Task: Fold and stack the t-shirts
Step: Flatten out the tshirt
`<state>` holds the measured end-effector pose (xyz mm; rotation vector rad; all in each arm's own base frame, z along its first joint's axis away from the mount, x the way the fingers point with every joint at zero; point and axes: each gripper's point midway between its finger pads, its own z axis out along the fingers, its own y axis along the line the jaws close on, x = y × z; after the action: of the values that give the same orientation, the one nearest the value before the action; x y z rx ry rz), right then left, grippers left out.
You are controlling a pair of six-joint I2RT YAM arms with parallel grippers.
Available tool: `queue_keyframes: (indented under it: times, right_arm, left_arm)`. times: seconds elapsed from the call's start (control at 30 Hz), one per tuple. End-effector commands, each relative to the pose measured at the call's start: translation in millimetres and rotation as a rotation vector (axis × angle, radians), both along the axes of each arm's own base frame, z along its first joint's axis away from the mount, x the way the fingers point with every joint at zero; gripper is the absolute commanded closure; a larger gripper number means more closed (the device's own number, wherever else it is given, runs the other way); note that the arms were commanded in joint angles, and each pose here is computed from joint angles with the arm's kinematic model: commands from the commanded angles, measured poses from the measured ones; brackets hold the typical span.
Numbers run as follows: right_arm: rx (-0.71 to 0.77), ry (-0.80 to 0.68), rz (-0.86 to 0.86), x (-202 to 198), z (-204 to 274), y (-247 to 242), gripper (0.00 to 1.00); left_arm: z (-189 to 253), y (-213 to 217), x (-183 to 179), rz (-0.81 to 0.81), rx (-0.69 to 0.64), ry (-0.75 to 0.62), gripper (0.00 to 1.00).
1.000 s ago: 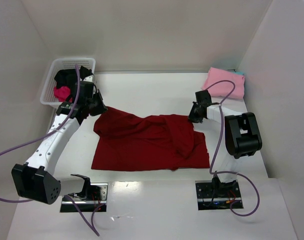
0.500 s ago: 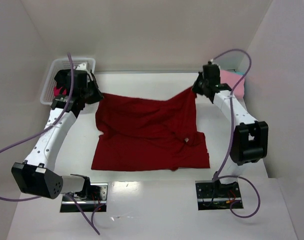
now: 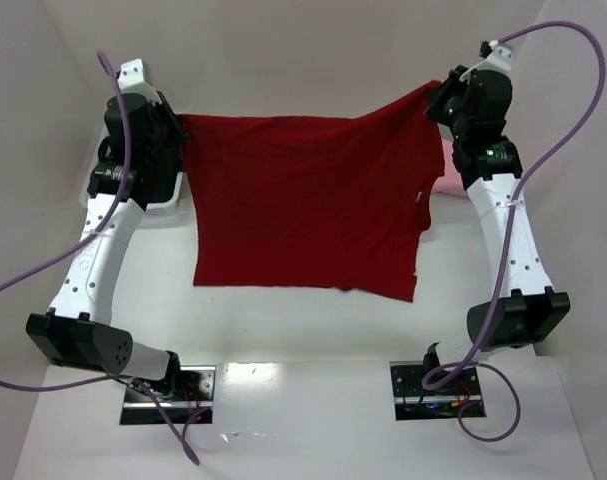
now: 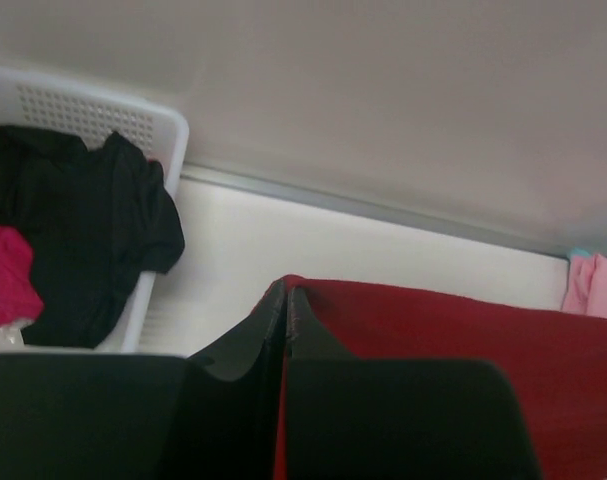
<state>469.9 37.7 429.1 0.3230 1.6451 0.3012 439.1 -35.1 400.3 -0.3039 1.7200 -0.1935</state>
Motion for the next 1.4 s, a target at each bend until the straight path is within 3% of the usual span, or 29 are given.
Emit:
queue_keyframes:
  times: [0.0, 0.13, 0.47, 0.83, 0.97, 1.2, 1.37]
  right_arm:
    - [-0.058, -0.240, -0.035, -12, 98, -16, 1.00]
    - [-0.087, -0.360, -0.042, -29, 155, -18, 1.00]
    - [-0.123, -0.538, -0.092, -78, 225, -28, 1.00]
    - [-0.133, -0.584, -0.077, -107, 242, -26, 1.00]
    - [-0.153, -0.620, -0.085, -139, 252, -29, 1.00]
    - [-0.155, -0.682, -0.064, -210, 261, -27, 1.00]
    - [-0.159, -0.721, -0.079, -262, 264, -32, 1.00]
  left_arm:
    - [83, 22, 1, 0.069, 0.050, -0.221, 1.00]
    - [140, 37, -15, 0.133, 0.061, -0.337, 1.00]
    - [177, 50, -51, 0.191, 0.077, -0.437, 1.00]
    - [200, 51, -80, 0.187, 0.075, -0.506, 1.00]
    - [205, 52, -94, 0.189, 0.082, -0.519, 1.00]
    - [225, 50, -152, 0.154, 0.075, -0.600, 1.00]
    - [237, 59, -219, 0.180, 0.082, -0.662, 1.00]
